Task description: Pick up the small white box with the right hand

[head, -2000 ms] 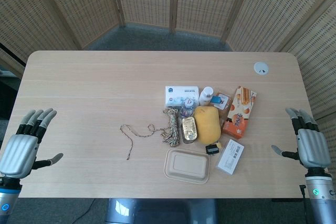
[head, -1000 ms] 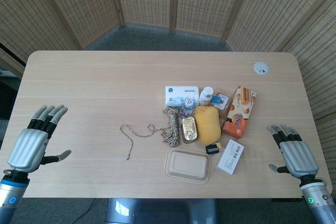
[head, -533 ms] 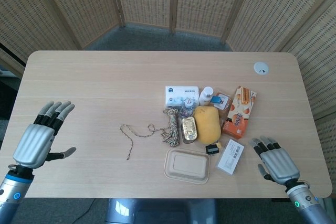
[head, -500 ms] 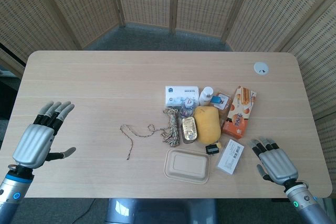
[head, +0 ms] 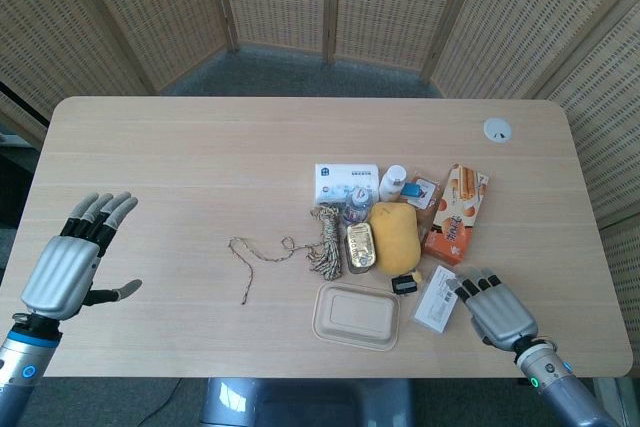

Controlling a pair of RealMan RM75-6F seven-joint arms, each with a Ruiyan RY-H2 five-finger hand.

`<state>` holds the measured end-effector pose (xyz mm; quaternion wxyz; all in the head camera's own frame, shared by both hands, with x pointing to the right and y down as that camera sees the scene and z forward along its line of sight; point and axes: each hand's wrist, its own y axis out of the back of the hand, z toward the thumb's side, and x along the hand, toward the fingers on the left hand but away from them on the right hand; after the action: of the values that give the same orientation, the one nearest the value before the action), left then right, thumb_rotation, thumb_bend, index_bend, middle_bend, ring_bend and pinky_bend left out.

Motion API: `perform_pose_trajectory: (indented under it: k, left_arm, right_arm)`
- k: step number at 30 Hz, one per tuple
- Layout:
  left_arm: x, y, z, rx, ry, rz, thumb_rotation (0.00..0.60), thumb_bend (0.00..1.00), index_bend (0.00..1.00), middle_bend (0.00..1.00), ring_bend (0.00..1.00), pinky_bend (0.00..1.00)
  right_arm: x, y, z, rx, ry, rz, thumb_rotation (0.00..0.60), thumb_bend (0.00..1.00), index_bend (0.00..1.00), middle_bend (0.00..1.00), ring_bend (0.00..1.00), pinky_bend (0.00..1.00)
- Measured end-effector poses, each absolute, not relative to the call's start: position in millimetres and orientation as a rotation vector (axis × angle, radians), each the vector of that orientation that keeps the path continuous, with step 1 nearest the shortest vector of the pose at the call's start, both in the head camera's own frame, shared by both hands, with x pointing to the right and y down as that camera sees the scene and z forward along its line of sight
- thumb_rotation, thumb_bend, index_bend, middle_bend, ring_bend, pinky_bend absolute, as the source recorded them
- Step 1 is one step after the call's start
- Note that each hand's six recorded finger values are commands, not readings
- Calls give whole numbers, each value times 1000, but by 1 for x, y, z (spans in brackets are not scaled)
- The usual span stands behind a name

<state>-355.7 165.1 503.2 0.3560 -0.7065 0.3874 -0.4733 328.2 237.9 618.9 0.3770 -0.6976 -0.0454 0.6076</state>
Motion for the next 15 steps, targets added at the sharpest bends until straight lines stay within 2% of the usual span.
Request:
perform_pose_trajectory:
  k: [15]
  left_arm:
    - [-361, 165, 510, -1846, 1019, -1228, 600, 154, 0, 0, 0, 0]
  right_arm:
    - [288, 235, 634, -1776, 6, 1483, 600, 579, 0, 0, 0, 0]
